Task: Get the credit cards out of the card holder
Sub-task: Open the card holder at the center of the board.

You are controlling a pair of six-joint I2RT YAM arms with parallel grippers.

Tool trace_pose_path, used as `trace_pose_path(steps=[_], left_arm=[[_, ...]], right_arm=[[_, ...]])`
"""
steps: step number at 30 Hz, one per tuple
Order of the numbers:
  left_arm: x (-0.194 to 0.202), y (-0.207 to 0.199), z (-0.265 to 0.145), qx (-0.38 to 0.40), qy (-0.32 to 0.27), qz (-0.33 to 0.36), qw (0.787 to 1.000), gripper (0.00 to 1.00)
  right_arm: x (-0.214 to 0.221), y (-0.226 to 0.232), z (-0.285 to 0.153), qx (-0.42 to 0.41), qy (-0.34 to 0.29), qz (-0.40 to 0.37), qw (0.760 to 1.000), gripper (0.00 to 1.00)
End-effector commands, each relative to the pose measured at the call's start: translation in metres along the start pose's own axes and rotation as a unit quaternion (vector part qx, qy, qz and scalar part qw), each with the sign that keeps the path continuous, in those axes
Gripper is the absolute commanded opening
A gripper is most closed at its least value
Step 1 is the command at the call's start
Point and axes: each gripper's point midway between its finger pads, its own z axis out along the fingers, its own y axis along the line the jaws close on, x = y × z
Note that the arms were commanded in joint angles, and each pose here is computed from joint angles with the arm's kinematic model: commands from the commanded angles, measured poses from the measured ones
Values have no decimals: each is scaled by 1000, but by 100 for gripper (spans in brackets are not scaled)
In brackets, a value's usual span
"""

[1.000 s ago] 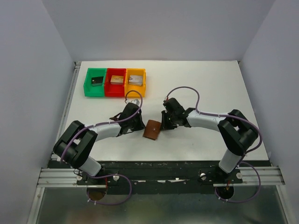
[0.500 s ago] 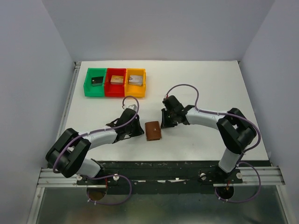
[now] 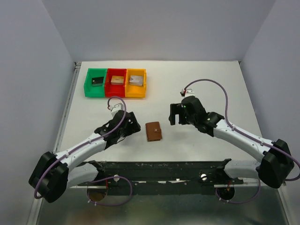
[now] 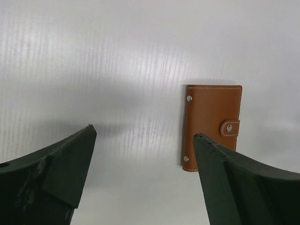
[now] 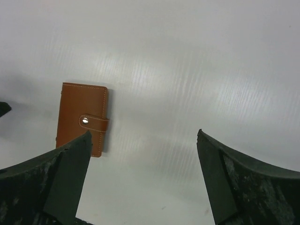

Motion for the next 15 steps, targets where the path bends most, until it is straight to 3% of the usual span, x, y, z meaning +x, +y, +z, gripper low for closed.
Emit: trace_pose_path(steps=[1, 3, 7, 12, 15], left_arm=[[-25, 15, -15, -45, -64, -35, 996, 99], [-26, -7, -17, 33, -74, -24, 996, 98], [-23, -40, -28, 148, -77, -26, 986, 86], [-9, -60, -24, 179, -19, 24, 983, 48], [2, -61, -10, 171, 12, 28, 985, 36]], right_arm=[[28, -22, 4, 39, 4, 30, 999, 100], [36, 1, 7, -35, 16, 59, 997, 97], [53, 45, 8, -152, 73, 92, 981, 85], [67, 72, 15, -226, 90, 138, 960, 74], [81, 77, 27, -234, 117, 157, 952, 71]])
